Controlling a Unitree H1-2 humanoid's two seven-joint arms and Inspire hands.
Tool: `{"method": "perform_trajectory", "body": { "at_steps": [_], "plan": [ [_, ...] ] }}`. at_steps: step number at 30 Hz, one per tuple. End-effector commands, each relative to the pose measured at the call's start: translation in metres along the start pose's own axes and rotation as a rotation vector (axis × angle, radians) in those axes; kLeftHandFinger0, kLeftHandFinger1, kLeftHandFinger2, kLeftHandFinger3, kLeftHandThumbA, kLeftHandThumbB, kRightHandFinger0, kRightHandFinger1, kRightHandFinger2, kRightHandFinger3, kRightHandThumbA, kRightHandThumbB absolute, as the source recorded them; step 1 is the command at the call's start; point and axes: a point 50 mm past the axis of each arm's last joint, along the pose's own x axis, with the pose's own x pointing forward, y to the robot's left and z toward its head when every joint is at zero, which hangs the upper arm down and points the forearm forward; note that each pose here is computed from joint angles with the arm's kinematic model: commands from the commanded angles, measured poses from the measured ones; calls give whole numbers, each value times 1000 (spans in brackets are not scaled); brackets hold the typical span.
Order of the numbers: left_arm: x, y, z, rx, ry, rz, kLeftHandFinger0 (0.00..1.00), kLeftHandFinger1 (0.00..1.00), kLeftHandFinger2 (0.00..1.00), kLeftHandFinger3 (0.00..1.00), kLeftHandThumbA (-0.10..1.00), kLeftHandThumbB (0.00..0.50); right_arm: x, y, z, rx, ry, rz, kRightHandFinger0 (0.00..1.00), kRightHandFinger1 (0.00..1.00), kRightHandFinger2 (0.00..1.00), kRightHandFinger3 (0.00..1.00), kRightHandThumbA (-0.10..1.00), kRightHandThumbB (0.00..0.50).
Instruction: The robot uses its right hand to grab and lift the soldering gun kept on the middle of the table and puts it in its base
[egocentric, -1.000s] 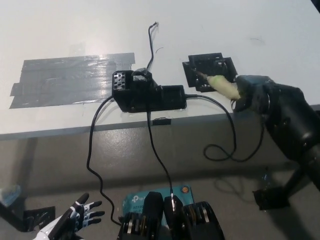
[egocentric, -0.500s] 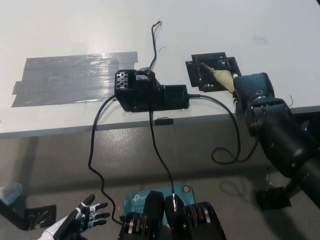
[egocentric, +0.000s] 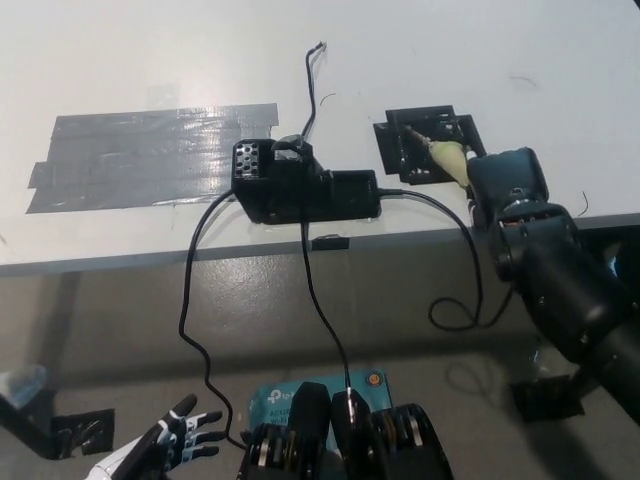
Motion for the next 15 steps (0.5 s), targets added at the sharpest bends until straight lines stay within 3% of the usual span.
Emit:
{"method": "perform_trajectory", "body": {
  "at_steps": [1, 2, 3, 4, 5, 6, 8, 10, 12, 15],
  "plan": [
    [-11, 9, 1, 23, 17, -6, 1000, 1000, 985, 1000, 1000, 452, -14, 87, -38, 125, 76, 174, 0, 357, 733, 947, 133, 0],
    [-11, 10, 1, 14, 18, -8, 1000, 1000, 1000, 1000, 1000, 463, -15, 87, -39, 144, 73, 150, 0, 342, 686, 874, 332, 0],
    [-11, 11, 1, 17, 20, -9, 1000, 1000, 1000, 1000, 1000, 471, -16, 87, -40, 146, 46, 115, 0, 260, 584, 684, 129, 0],
    [-12, 12, 2, 20, 21, -9, 1000, 1000, 1000, 1000, 1000, 464, -16, 86, -41, 151, 29, 86, 0, 234, 586, 621, -76, 0],
    [-12, 13, 1, 20, 24, -9, 1000, 1000, 1000, 1000, 1000, 456, -18, 85, -43, 165, 8, 49, 0, 234, 601, 441, -99, 0],
    [-13, 14, -1, 15, 28, -9, 1000, 1000, 1000, 1000, 1000, 459, -18, 85, -44, 175, -12, 22, 0, 311, 688, 377, -100, 0],
    [-15, 14, -3, 11, 32, -5, 1000, 1000, 1000, 1000, 1000, 462, -20, 83, -45, 211, -43, -24, 0, 358, 712, 186, -100, 0],
    [-17, 14, -3, 27, 36, 4, 1000, 1000, 1000, 1000, 1000, 432, -21, 78, -45, 231, -65, -56, 0, 376, 716, 95, -100, 0],
    [-19, 14, -2, 31, 34, 2, 1000, 1000, 1000, 1000, 1000, 409, -23, 72, -47, 275, -92, -97, 0, 363, 696, 126, -100, 0],
    [-21, 16, -5, 26, 42, 0, 1000, 1000, 1000, 1000, 1000, 428, -26, 66, -49, 313, -129, -113, 0, 375, 709, 135, -100, 0]
  ]
}}
